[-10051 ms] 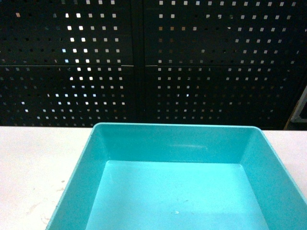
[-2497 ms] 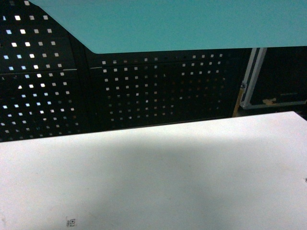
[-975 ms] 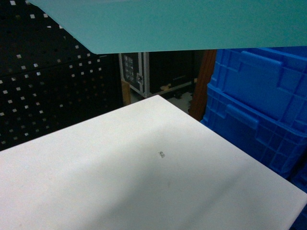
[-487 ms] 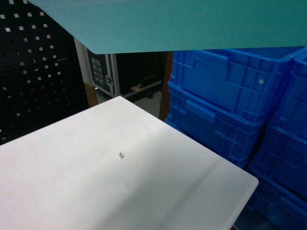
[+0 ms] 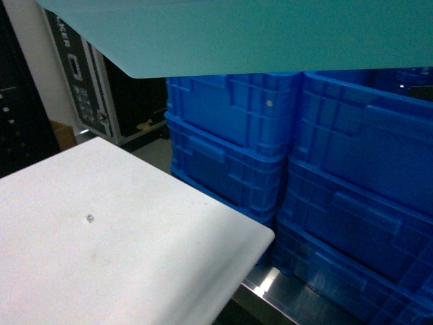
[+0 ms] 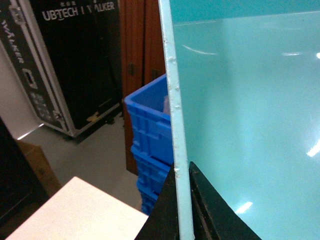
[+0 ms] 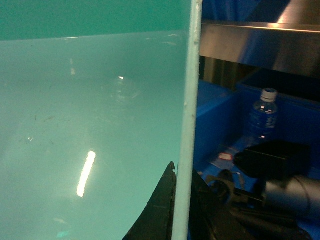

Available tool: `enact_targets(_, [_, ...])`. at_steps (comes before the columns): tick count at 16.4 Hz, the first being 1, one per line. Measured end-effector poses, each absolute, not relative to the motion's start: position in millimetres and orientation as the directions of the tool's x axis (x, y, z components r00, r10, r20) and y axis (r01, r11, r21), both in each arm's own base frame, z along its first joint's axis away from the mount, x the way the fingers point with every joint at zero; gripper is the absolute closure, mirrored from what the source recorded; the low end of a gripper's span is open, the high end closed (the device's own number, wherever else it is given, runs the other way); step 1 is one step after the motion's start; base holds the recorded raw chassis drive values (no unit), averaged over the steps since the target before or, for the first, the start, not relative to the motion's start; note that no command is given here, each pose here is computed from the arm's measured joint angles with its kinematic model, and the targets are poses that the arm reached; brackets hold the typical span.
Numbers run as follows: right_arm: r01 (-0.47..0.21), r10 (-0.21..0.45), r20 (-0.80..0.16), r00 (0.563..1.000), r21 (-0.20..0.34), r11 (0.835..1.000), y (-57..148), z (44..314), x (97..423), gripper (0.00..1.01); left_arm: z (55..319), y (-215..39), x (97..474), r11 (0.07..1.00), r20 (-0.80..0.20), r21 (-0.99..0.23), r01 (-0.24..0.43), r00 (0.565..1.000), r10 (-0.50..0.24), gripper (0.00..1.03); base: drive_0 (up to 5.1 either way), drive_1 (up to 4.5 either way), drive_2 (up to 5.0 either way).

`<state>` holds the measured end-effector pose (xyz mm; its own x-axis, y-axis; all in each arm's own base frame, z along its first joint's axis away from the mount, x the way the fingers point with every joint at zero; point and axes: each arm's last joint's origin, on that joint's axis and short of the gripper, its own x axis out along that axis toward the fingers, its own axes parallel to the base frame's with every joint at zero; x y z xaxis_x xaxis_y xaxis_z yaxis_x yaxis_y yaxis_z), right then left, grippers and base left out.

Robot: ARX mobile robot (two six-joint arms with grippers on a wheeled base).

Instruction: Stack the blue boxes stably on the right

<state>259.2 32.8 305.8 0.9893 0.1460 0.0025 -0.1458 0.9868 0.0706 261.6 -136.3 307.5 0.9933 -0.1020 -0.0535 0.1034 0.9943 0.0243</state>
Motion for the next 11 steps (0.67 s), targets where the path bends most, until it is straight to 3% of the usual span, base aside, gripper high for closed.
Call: enact_targets(11, [-0.146,0.146,0.005,0.989,0.071,0.987,32.7,305.9,259.0,0.94,307.7,-137.0,261.5,0.994,-0.050,0.023,0.107,0.993,-0.106,1.01,3.0,-5.62,-2.0])
